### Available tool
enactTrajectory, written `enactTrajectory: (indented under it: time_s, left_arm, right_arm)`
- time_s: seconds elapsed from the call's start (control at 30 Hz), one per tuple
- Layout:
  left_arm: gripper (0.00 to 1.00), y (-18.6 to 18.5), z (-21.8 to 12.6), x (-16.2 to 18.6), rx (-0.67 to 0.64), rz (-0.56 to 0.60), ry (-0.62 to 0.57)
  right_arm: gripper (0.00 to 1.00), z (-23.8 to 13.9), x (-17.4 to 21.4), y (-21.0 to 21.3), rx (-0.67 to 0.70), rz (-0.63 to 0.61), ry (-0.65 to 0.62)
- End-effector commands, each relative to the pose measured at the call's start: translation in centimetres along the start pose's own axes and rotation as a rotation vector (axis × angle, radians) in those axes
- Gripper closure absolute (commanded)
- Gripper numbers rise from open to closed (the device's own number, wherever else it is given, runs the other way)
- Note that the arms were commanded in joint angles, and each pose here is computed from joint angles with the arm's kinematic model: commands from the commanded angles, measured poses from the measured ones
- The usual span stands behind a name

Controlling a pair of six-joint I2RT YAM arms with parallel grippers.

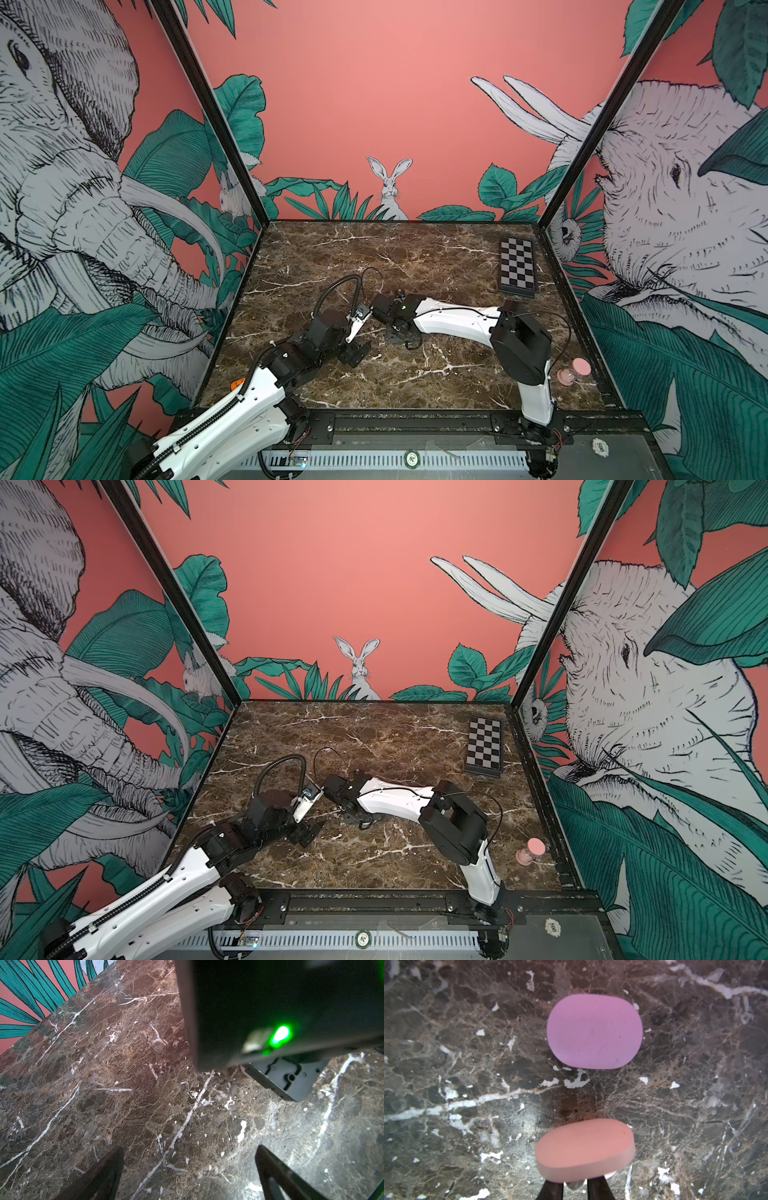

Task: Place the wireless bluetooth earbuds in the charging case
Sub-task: 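Press the earbud into the slot and open the right gripper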

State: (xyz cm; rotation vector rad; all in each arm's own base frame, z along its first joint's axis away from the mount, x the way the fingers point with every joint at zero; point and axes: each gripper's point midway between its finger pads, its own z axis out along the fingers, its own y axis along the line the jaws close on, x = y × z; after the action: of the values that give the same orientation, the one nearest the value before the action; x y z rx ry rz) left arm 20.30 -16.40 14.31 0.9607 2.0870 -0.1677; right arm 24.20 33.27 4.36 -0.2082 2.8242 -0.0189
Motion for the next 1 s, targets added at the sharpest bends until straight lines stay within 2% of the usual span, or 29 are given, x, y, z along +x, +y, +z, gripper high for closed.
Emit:
enactTrajectory:
  time_s: [0.0, 0.97]
  left_arm:
    - [0.01, 0.0, -0.5, -0.9, 0.006, 0.009, -0.025]
    - [0.01, 0.1, -0.6, -1.0, 0.003, 0.01, -0.028]
  right_arm:
    - [0.78, 0.2, -0.3, 0.1, 0.011, 0.0, -0.001]
    - [0.73, -2.1, -1.0, 0.4, -0.038, 0.019, -0.028]
